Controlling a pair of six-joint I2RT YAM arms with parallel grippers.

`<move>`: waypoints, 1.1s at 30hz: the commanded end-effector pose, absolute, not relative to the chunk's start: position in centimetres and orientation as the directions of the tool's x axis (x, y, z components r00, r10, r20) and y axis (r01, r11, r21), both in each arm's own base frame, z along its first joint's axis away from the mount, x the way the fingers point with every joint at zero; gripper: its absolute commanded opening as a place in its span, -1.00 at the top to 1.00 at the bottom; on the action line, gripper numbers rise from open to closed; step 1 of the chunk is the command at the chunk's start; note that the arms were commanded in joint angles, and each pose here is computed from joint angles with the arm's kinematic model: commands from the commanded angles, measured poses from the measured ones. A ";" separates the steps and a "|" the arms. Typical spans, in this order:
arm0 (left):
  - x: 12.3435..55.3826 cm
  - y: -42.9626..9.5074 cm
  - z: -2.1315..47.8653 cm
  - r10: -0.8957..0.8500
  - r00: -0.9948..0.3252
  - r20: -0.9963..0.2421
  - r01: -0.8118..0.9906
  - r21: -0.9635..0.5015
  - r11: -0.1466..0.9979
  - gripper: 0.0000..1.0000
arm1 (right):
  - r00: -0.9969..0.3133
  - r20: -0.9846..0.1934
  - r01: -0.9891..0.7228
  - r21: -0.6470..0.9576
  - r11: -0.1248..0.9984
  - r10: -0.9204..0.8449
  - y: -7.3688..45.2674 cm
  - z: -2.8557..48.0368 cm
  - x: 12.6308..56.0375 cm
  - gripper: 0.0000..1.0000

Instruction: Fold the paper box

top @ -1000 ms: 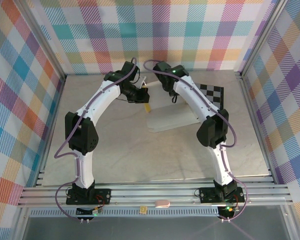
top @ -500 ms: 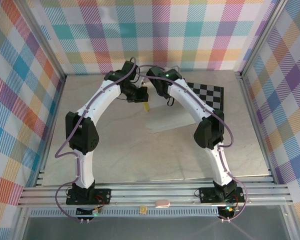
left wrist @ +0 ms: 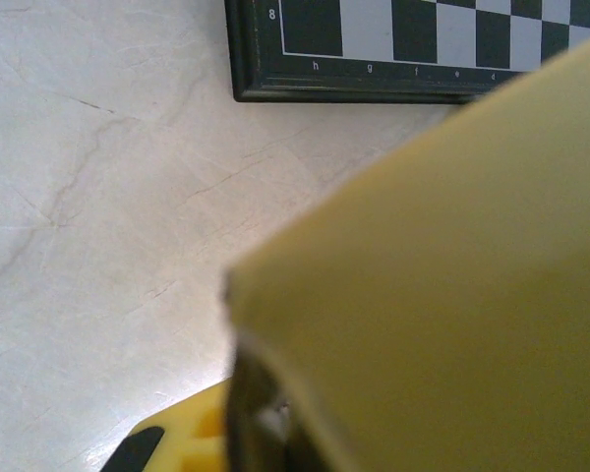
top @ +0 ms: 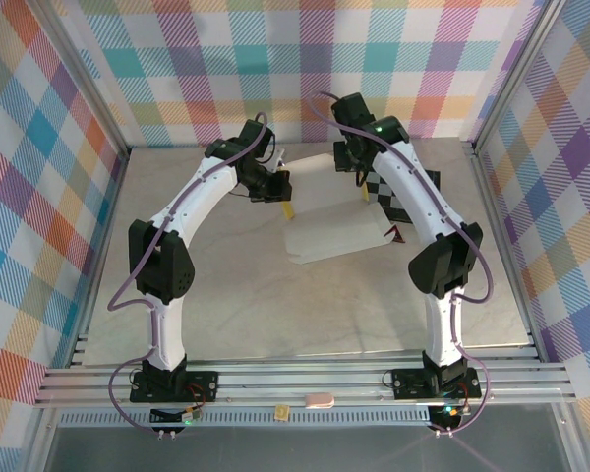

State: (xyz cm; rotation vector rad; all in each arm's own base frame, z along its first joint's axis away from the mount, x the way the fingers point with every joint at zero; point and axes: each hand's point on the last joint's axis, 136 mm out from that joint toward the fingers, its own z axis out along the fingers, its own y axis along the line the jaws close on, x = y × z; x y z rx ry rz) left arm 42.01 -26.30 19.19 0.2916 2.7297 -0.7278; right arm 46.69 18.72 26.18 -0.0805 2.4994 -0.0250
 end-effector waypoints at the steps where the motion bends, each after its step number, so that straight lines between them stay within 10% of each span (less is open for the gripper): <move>1: 41.8 -27.0 21.3 0.118 -0.921 -0.371 0.298 -0.476 0.828 1.00 | -0.787 -0.615 -0.076 0.010 0.997 -0.054 18.7 27.8 46.2 0.09; 12: 41.8 -27.2 21.4 0.122 -0.921 -0.369 0.302 -0.482 0.823 1.00 | -0.803 -0.590 0.017 -0.159 0.987 -0.082 15.6 24.0 46.5 0.46; 17: 41.8 -27.1 21.0 0.121 -0.924 -0.362 0.294 -0.474 0.830 1.00 | -0.785 -0.617 0.055 -0.164 0.985 -0.059 15.5 24.5 47.2 1.00; 33: 40.8 -24.7 9.7 -0.015 -0.950 -0.312 0.119 -0.406 0.906 0.85 | -0.894 -0.444 0.203 -0.284 0.937 0.059 17.0 15.2 38.8 1.00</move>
